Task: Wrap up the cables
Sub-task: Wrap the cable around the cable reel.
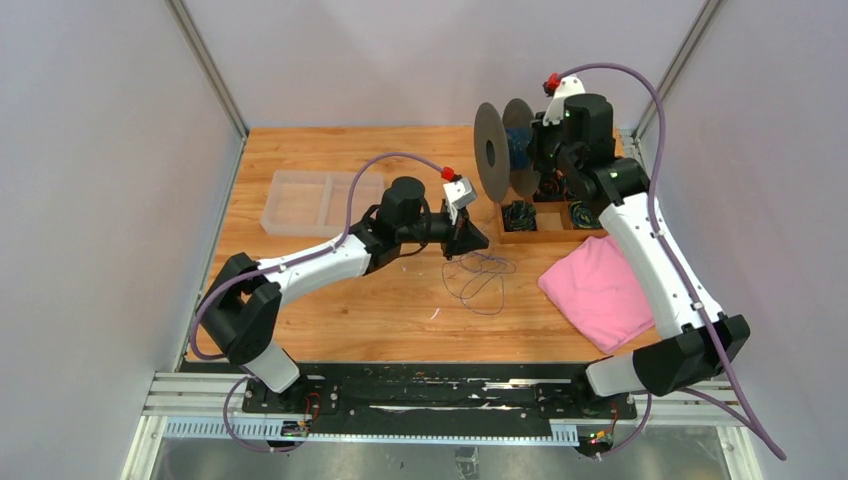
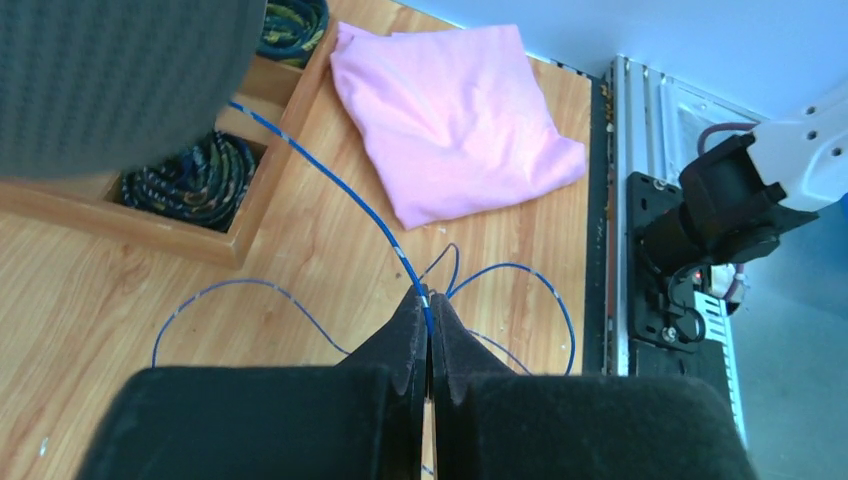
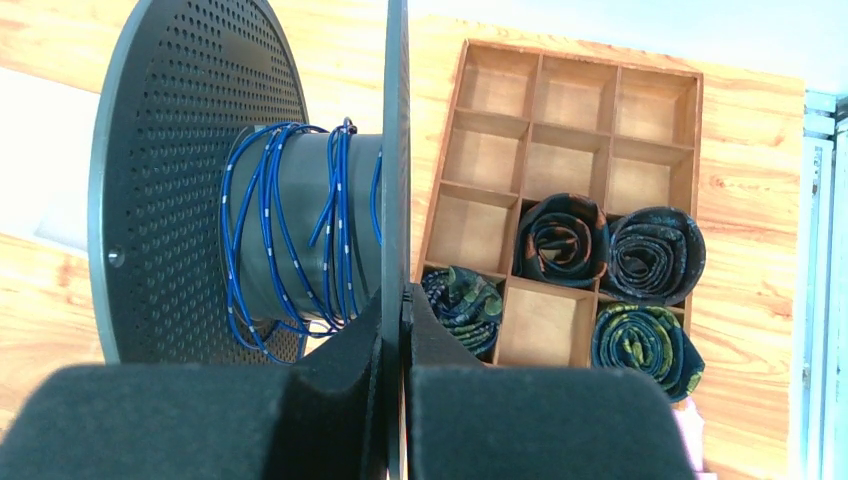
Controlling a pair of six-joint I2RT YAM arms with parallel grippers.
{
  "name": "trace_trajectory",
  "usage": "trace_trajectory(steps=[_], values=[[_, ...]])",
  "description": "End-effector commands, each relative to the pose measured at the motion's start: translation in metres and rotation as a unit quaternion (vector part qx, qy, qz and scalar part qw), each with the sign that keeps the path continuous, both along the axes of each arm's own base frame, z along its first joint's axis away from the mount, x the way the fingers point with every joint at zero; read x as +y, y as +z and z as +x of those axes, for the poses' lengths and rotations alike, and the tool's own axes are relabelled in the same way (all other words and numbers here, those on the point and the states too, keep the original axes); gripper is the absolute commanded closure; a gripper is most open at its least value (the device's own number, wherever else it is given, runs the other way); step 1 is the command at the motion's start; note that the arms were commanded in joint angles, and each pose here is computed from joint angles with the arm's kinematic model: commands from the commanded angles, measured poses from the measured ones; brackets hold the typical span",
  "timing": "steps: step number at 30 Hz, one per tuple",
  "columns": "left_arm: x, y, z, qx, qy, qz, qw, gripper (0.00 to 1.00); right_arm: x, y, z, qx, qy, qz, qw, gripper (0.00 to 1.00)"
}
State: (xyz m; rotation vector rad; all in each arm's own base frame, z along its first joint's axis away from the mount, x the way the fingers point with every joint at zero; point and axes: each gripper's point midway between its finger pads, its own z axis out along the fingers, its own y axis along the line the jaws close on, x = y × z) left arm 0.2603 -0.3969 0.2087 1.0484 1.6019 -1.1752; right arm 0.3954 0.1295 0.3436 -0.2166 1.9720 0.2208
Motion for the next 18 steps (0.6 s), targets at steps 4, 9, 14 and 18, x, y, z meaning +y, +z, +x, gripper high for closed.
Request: trace_trajectory(steps=[4, 9, 14, 18], values=[[-0.008, 0.041, -0.027, -0.003, -0.067, 0.033, 0.997, 1.0, -0.001, -0.003, 0.019, -0.062, -0.019, -0.046, 0.997, 0.99], [-0.007, 0.068, -0.026, -0.004, -0.068, 0.046, 0.997, 1.0, 0.002, -0.025, 0.018, -0.061, -0.013, -0.076, 0.995, 0.99], [-0.006, 0.089, -0.022, -0.004, -0.055, 0.049, 0.997, 1.0, 0.01, -0.042, 0.011, -0.058, 0.016, -0.078, 0.995, 0.99], [-0.003, 0.093, -0.012, 0.008, -0.039, 0.063, 0.997, 1.0, 0.017, -0.051, 0.001, -0.059, 0.048, -0.081, 0.994, 0.99]])
